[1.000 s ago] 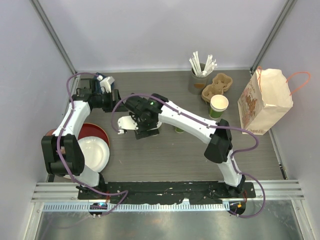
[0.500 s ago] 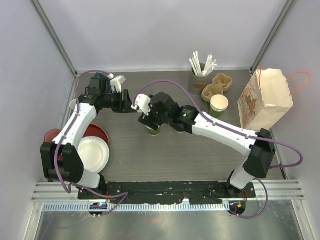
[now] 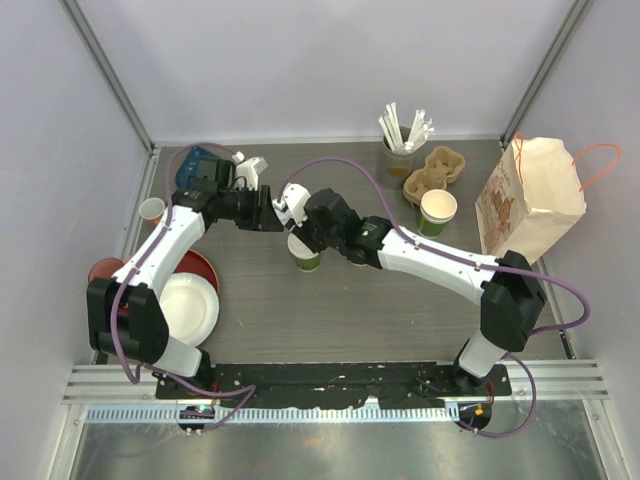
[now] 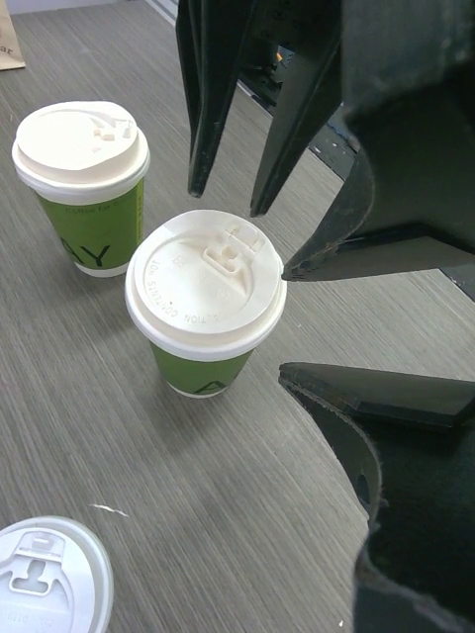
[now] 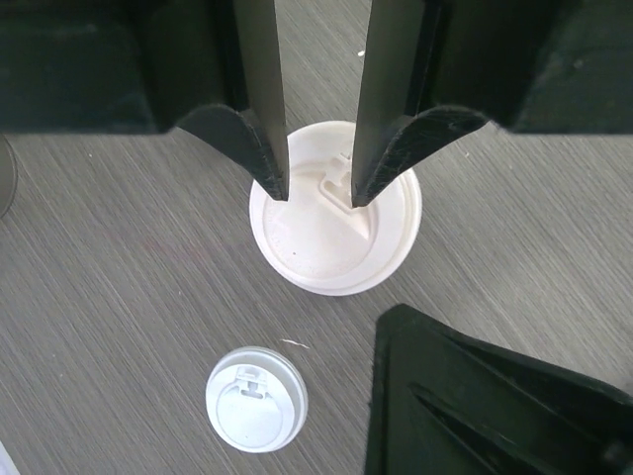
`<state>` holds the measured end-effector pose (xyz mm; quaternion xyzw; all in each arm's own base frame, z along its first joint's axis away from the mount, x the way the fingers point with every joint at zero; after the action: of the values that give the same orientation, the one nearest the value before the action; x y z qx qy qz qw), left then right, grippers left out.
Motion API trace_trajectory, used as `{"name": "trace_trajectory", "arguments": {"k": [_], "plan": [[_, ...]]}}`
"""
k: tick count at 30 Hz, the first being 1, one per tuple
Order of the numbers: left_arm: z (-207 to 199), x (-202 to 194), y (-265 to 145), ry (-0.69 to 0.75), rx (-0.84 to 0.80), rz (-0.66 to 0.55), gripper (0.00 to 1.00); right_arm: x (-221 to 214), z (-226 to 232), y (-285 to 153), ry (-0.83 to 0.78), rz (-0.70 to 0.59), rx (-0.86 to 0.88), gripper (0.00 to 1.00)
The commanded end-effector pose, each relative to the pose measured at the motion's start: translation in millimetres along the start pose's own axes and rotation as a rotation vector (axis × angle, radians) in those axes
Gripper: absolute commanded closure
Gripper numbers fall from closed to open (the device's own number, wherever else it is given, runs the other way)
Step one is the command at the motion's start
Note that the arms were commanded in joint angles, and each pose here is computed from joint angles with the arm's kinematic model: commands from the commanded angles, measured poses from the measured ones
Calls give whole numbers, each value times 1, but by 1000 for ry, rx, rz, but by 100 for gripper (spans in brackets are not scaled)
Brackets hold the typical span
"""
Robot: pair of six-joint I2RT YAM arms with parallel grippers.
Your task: Pack the takeout coffee
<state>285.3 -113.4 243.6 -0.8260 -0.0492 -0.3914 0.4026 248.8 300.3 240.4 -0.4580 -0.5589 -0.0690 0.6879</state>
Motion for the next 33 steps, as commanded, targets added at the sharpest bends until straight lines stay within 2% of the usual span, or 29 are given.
{"name": "trace_trajectory", "arguments": {"k": [1, 5, 6, 12, 16, 20, 23, 27, 30, 33], "plan": [[-1, 9, 0, 9, 5, -13, 57, 36, 2, -19, 5, -161, 42, 63], [3, 1, 11, -16, 1, 22, 57, 7, -1, 1, 46, -88, 52, 69], [4, -4, 14, -34, -3, 36, 57, -14, -1, 10, 78, -37, 53, 73], [9, -15, 27, -61, -17, 73, 55, -53, -1, 22, 120, 36, 31, 75], [9, -12, 26, -54, -20, 64, 54, -40, -4, 15, 100, 24, 19, 75], [6, -7, 22, -37, -26, 52, 54, -9, -2, 7, 72, -16, 41, 75], [3, -2, 16, -19, -29, 39, 55, 11, -2, 0, 59, -52, 61, 72], [0, 0, 12, -9, -33, 31, 55, 28, -1, -5, 26, -88, 101, 59], [-1, 0, 10, 1, -34, 33, 55, 26, 6, -6, -71, -87, 126, 52], [0, 2, 7, 12, -26, 26, 55, 13, 18, -3, -175, -66, 147, 50]]}}
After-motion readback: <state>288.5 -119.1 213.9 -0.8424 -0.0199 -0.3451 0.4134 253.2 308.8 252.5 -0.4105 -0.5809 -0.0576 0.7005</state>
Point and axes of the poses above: each gripper's point midway between its finger pads, its own y axis out along the fingers, its own z axis along the line the jaws close on, x = y × z, the point moved 10 cm from there along -y, back along the fingers, and after that the axes turned 13 degrees about y, right-handed, at the moved point
